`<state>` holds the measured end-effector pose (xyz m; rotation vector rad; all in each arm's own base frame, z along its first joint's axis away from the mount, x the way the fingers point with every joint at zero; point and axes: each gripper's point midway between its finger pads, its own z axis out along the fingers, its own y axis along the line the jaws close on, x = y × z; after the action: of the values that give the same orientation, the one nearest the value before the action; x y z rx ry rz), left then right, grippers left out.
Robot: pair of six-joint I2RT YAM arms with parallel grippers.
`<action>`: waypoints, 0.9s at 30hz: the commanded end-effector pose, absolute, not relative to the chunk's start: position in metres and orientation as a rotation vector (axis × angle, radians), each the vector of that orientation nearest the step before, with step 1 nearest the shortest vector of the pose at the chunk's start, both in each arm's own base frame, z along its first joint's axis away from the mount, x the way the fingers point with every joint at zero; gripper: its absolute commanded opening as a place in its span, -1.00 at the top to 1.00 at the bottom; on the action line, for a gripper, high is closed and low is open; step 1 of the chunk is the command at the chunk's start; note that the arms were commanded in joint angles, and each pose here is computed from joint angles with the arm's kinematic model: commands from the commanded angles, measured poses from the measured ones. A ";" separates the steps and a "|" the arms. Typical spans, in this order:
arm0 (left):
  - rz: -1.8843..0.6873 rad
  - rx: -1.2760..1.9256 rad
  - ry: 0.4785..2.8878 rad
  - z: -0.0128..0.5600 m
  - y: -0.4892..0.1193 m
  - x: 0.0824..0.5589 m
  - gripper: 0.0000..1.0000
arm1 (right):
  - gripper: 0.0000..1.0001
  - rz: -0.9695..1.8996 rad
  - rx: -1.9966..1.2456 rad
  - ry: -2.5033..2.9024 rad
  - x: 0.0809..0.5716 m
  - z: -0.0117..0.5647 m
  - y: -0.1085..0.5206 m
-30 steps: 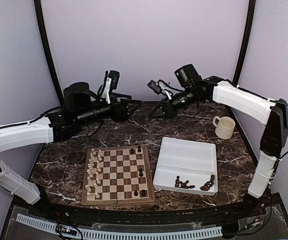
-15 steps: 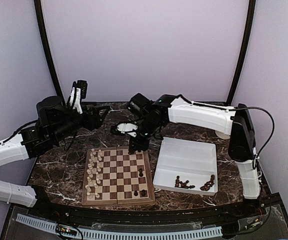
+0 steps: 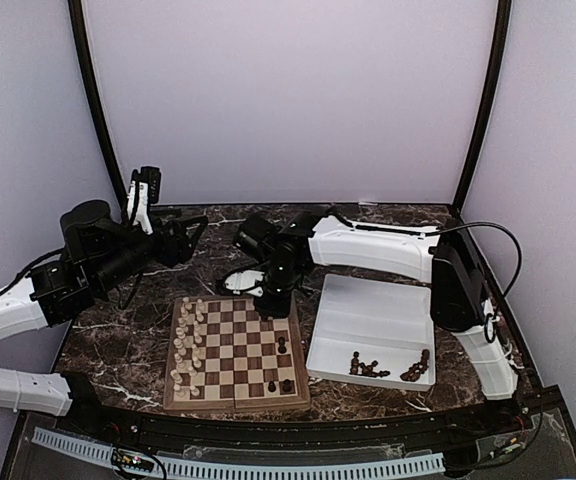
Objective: Set up the chess pieces on the board
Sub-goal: Place the pawn at b7.
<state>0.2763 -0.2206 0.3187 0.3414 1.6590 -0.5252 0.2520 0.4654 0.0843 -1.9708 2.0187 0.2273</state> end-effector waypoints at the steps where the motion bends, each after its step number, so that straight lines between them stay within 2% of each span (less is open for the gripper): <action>1: -0.508 0.330 1.657 0.318 -0.215 0.276 -0.40 | 1.00 0.126 -1.949 2.002 0.263 0.084 0.467; 18: -0.526 0.377 1.677 0.309 -0.228 0.280 -0.40 | 1.00 0.075 -1.950 2.026 0.270 0.064 0.470; 27: -0.536 0.380 1.684 0.304 -0.231 0.281 -0.40 | 0.62 0.073 -1.942 2.029 0.270 0.066 0.468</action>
<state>0.2799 -0.2310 0.3020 0.3816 1.7018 -0.5290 0.2709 0.4647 0.0685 -1.9462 2.0307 0.0858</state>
